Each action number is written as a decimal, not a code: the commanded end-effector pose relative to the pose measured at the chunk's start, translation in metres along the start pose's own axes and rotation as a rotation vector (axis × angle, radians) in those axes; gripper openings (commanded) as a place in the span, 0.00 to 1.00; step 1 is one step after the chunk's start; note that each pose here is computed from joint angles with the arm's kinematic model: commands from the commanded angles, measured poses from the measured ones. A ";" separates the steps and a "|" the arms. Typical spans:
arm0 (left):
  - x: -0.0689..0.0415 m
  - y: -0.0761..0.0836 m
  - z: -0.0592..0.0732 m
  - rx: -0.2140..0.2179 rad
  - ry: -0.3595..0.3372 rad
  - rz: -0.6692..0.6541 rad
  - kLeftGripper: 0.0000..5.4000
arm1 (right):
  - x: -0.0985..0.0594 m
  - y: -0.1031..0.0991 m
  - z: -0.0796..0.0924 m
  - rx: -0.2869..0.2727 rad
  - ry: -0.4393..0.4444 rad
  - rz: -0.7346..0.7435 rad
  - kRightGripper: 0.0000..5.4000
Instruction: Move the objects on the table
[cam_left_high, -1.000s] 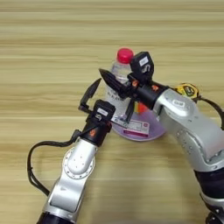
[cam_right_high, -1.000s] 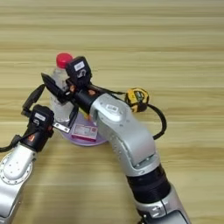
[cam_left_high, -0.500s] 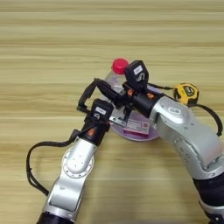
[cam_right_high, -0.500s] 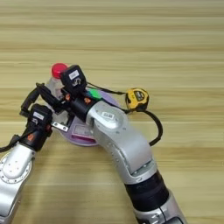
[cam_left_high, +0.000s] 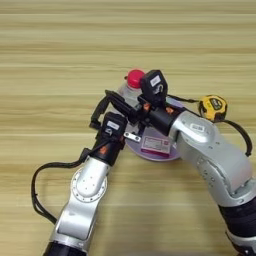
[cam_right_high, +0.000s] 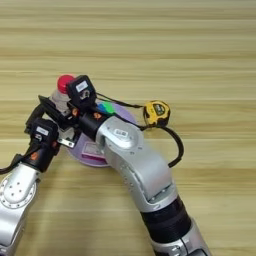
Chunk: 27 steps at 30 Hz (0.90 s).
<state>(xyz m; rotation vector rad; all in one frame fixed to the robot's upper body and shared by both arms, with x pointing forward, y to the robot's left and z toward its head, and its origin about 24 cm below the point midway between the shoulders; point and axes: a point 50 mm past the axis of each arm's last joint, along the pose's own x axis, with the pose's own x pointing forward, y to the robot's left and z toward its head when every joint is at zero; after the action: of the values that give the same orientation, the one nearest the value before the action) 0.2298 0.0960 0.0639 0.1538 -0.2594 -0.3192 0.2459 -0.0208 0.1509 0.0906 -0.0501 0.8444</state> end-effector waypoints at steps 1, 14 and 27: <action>0.004 0.006 0.003 0.002 -0.016 0.032 0.77 | -0.001 0.003 0.001 0.004 -0.005 0.015 0.53; 0.002 0.008 0.005 -0.010 -0.026 0.039 0.63 | -0.001 0.000 -0.003 0.005 0.010 0.000 0.53; 0.002 0.014 0.003 -0.018 -0.017 0.068 0.59 | -0.002 0.007 0.002 -0.031 -0.051 0.050 0.75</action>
<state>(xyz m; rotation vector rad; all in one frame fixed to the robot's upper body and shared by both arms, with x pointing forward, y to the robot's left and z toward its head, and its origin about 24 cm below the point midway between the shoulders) 0.2311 0.1028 0.0639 0.1491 -0.2564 -0.2946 0.2438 -0.0182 0.1532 0.0834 -0.0947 0.8648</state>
